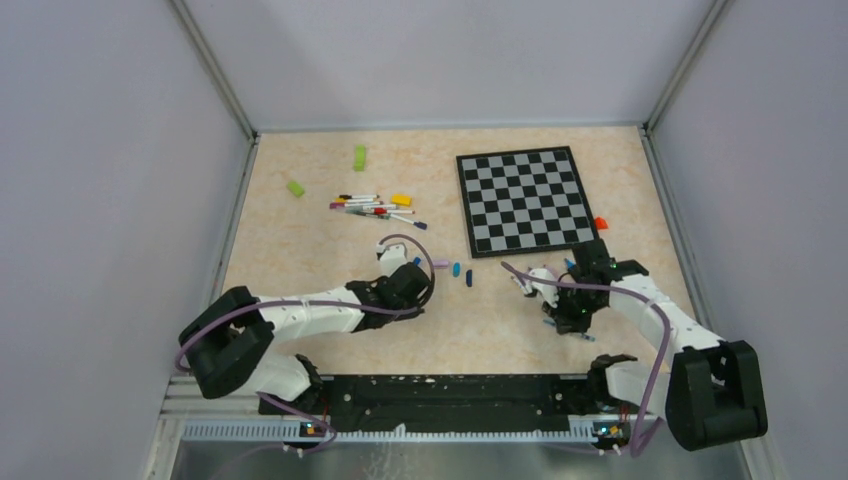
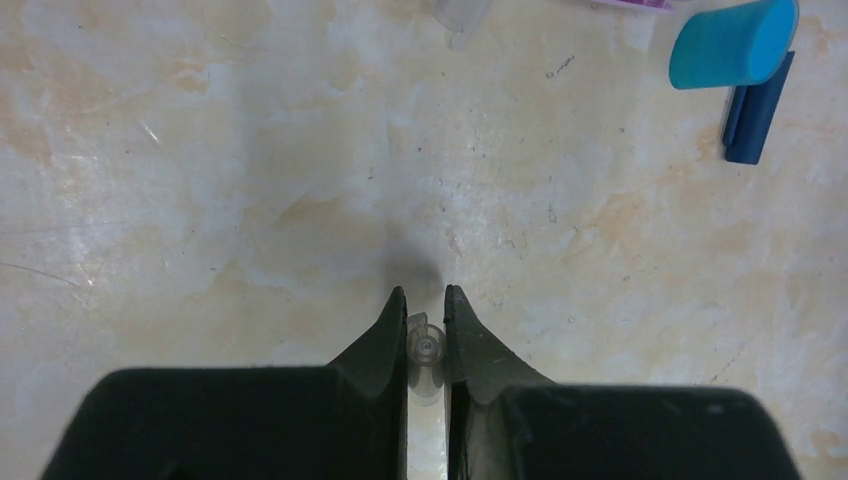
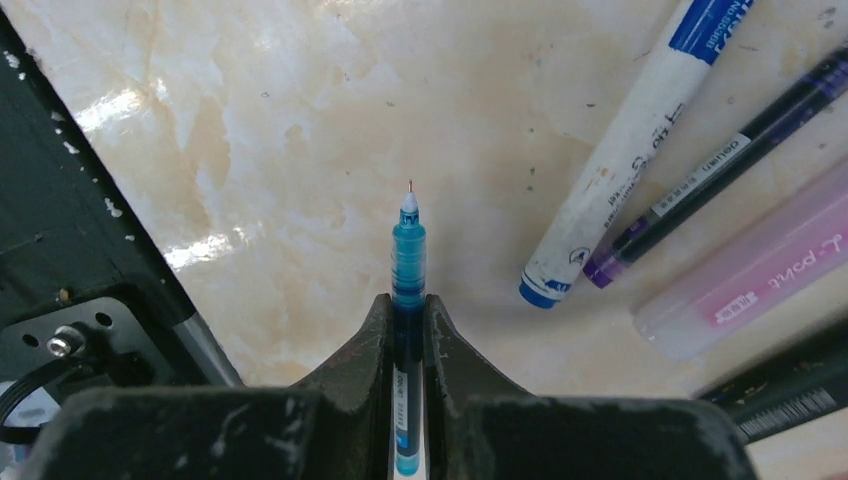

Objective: Open the pen caps
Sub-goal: Place the pen at the center of the board.

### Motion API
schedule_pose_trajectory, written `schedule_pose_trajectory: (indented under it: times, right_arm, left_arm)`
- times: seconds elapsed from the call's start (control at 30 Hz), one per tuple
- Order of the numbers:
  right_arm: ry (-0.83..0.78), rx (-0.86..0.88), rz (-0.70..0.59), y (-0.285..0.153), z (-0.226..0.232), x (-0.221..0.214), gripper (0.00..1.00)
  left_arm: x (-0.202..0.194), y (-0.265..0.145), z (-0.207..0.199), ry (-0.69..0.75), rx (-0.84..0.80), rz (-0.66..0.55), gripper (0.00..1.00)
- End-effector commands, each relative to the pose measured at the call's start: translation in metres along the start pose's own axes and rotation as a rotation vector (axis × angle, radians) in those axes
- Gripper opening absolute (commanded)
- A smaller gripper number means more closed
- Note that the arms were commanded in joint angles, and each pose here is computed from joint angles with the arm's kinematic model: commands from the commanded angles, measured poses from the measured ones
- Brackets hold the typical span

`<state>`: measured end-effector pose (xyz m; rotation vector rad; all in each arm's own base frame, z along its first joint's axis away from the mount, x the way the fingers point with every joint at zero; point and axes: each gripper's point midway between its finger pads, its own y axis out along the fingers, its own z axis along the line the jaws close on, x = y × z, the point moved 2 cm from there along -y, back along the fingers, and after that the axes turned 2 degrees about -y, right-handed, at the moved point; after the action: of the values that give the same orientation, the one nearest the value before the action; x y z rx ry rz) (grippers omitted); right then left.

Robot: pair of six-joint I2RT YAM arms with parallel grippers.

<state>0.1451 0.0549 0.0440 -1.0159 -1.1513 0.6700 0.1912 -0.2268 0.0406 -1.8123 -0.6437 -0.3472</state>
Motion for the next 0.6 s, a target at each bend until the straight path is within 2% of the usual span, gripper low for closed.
schedule_pose_trajectory:
  times: [0.0,0.3,0.43,0.57]
  right_arm:
    - [0.015,-0.052,0.043,0.0079,-0.0120,0.0033,0.06]
    - [0.056,-0.041,0.096,0.0153,-0.0124,-0.0021,0.19]
    - [0.065,-0.045,0.098,0.0149,-0.0127,-0.0021,0.28]
    - [0.067,-0.054,0.095,0.0136,-0.0141,-0.0007,0.30]
  left_arm:
    - [0.0064,0.0040,-0.0042,-0.050,0.040,-0.018,0.13]
    - [0.0018,0.0076,-0.0027,-0.042,0.063,0.007,0.37]
    - [0.0022,0.0080,-0.0033,-0.033,0.062,0.013,0.40]
    - [0.0044,0.0064,-0.0077,-0.025,0.048,0.014,0.41]
